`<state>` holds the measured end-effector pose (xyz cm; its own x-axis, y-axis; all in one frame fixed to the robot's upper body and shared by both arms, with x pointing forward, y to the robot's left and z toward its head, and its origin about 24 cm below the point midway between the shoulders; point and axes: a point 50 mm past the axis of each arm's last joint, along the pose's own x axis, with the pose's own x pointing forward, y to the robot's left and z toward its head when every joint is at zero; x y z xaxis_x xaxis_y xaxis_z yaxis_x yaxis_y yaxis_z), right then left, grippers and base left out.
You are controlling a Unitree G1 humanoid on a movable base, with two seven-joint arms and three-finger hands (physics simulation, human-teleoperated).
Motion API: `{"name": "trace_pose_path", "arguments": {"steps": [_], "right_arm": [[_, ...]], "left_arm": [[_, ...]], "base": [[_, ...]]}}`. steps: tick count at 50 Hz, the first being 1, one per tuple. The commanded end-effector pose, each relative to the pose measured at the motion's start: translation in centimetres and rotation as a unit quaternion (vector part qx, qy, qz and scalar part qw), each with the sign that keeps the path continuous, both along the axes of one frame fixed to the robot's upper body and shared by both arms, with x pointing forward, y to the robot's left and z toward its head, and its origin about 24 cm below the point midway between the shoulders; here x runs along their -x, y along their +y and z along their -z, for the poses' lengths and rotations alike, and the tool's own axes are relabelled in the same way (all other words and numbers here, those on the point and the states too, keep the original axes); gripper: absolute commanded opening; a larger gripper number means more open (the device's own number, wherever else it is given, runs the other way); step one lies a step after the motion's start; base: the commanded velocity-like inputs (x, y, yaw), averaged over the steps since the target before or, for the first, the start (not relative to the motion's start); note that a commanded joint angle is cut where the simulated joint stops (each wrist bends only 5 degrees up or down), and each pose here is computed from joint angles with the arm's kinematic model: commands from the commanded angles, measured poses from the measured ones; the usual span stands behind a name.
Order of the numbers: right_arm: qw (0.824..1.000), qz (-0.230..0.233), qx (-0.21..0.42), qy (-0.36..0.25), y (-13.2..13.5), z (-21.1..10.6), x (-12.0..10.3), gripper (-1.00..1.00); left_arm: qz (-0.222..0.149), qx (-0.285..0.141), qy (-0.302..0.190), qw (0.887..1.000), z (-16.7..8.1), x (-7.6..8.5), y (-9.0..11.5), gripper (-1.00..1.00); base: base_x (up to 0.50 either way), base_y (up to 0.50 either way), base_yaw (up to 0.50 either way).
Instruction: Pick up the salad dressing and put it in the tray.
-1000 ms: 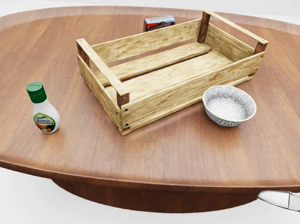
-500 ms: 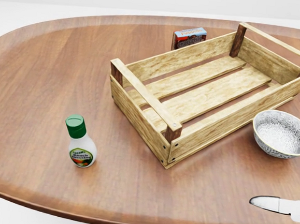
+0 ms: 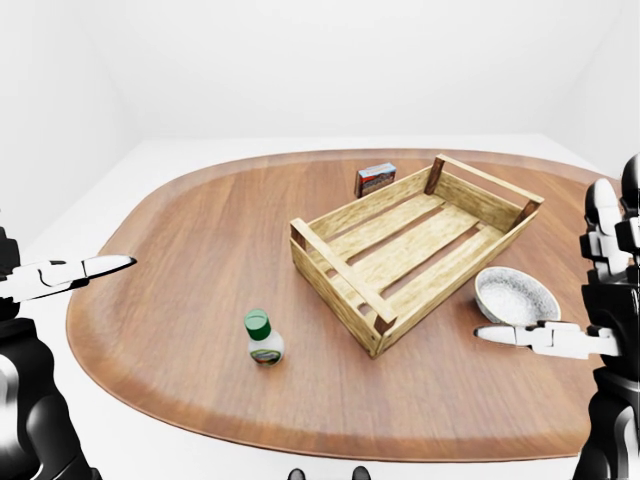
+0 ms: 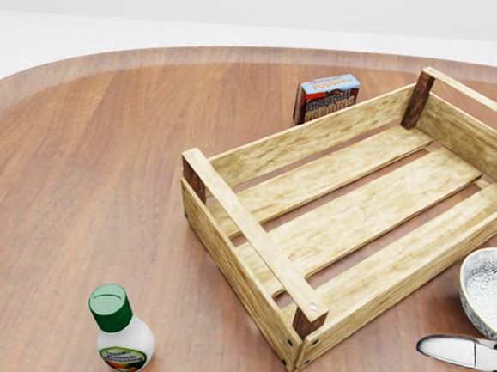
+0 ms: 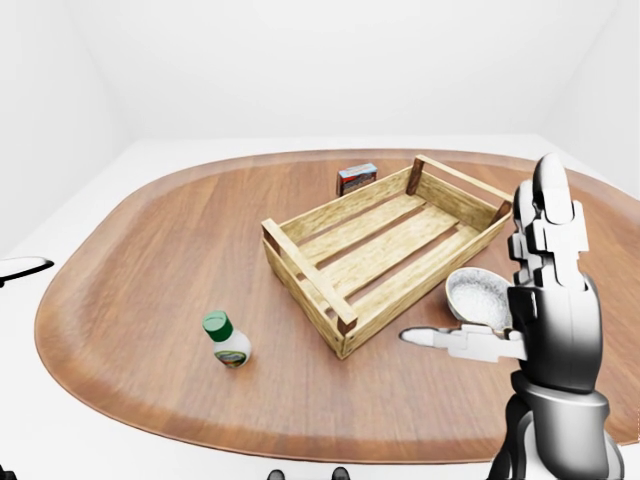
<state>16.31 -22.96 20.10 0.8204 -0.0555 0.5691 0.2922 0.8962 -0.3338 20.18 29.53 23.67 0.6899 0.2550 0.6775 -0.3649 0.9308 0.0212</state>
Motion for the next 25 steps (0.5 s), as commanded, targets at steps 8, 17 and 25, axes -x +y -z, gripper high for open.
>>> {"name": "trace_pose_path", "arguments": {"steps": [8,17,25], "right_arm": [[0.999,-0.028,-0.011,-0.018,0.2,-0.52,0.43,1.0],[1.0,-0.025,0.004,-0.008,0.49,-0.39,0.24,1.0],[1.0,-0.02,0.007,0.0,0.44,-0.15,0.08,1.0]], "left_arm": [[0.002,-0.001,0.001,1.0,0.05,-0.02,-0.12,1.0],[0.002,-0.003,-0.003,1.0,-0.1,0.11,-0.17,1.0],[0.002,-0.004,-0.005,1.0,-0.17,0.15,-0.18,1.0]], "base": [[0.5,-0.2,0.0],[0.49,-0.18,0.0],[0.49,-0.2,0.0]]}}
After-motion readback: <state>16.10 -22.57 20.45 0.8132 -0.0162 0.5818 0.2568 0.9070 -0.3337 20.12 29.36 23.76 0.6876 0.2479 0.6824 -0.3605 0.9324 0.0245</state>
